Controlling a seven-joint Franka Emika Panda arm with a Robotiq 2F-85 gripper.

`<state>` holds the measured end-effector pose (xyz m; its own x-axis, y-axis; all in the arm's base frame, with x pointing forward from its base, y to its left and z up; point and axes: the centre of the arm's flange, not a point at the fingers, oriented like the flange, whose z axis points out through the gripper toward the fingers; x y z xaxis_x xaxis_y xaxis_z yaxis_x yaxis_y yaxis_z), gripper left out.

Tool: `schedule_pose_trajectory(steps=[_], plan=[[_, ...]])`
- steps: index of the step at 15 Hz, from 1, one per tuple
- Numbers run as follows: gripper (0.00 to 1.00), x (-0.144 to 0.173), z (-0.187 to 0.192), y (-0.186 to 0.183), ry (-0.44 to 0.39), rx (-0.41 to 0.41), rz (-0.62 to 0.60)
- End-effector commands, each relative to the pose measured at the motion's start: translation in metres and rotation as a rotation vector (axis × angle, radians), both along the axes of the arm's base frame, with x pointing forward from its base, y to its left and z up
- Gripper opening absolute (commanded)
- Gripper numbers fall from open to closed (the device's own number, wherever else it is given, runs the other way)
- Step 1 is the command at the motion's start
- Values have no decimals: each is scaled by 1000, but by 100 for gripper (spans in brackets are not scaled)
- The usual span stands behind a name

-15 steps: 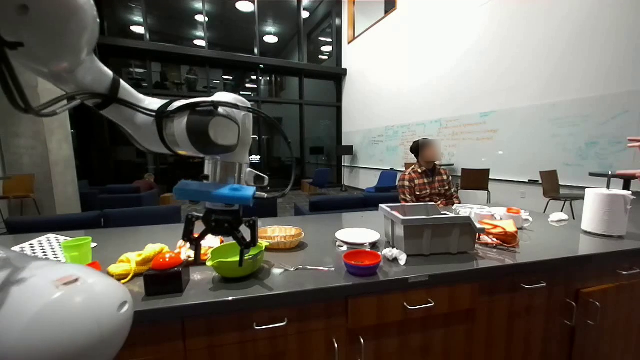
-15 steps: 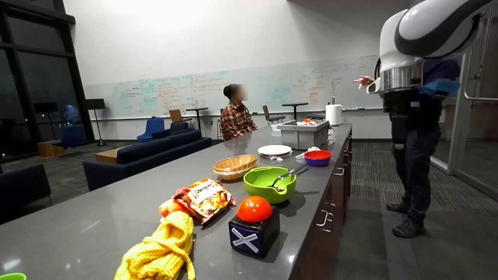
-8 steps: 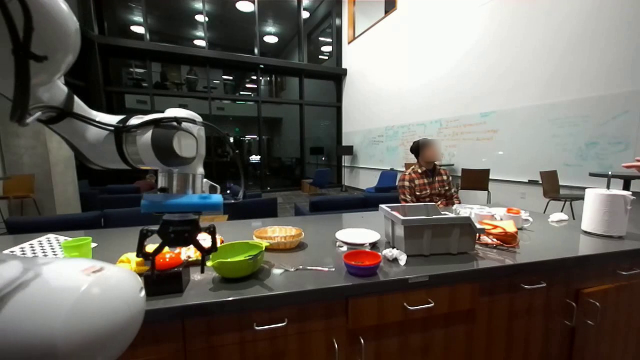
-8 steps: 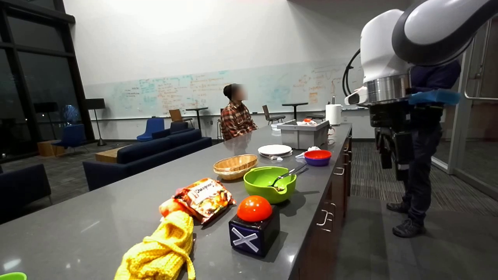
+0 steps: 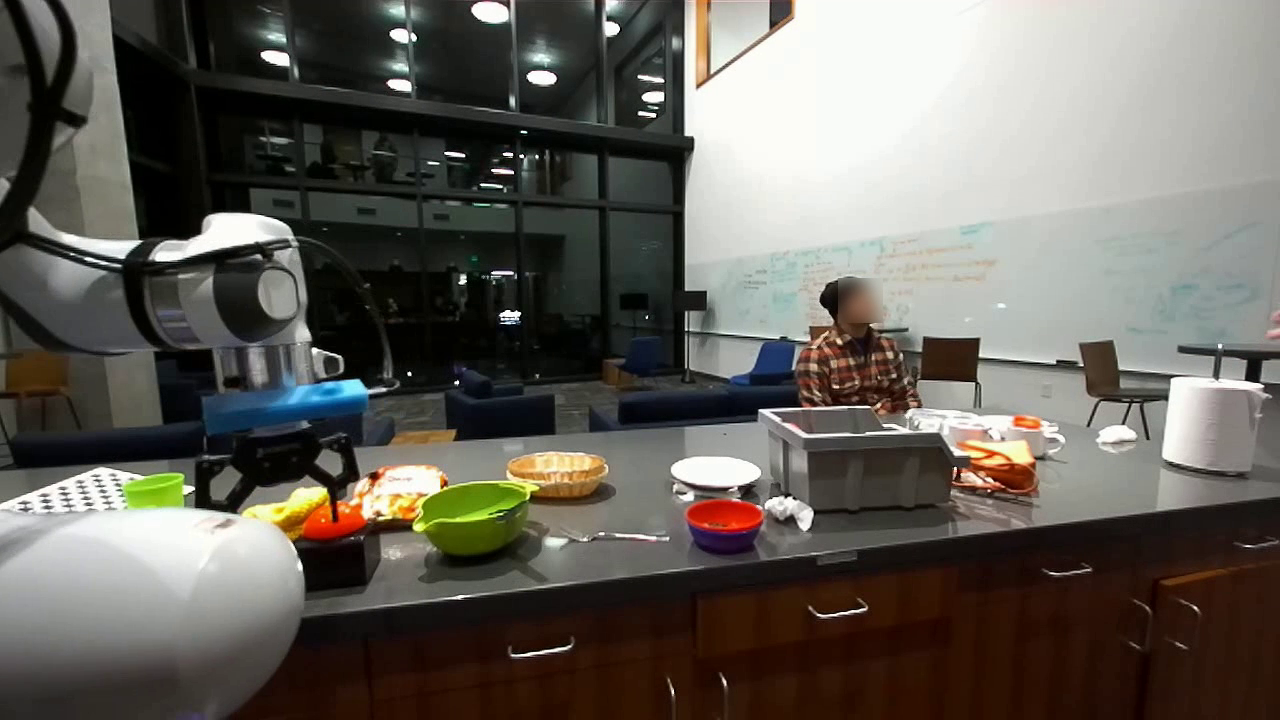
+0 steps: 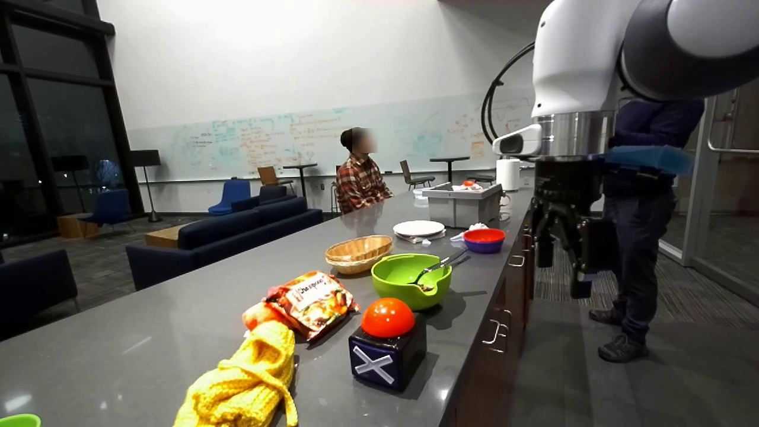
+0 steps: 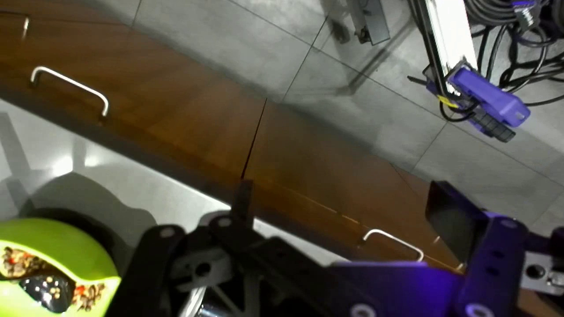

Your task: Press the big orange button on the left

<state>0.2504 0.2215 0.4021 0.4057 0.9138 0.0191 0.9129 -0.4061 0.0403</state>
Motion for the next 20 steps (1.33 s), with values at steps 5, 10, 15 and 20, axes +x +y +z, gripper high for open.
schedule_pose_trajectory(steps=[5, 10, 15, 20], plan=[[100, -12, -14, 55, -111, 52, 12], [100, -11, -11, 49, -92, 50, 19], [100, 4, -6, 14, -229, 182, -54], [100, 34, 0, 27, -337, 306, -84]])
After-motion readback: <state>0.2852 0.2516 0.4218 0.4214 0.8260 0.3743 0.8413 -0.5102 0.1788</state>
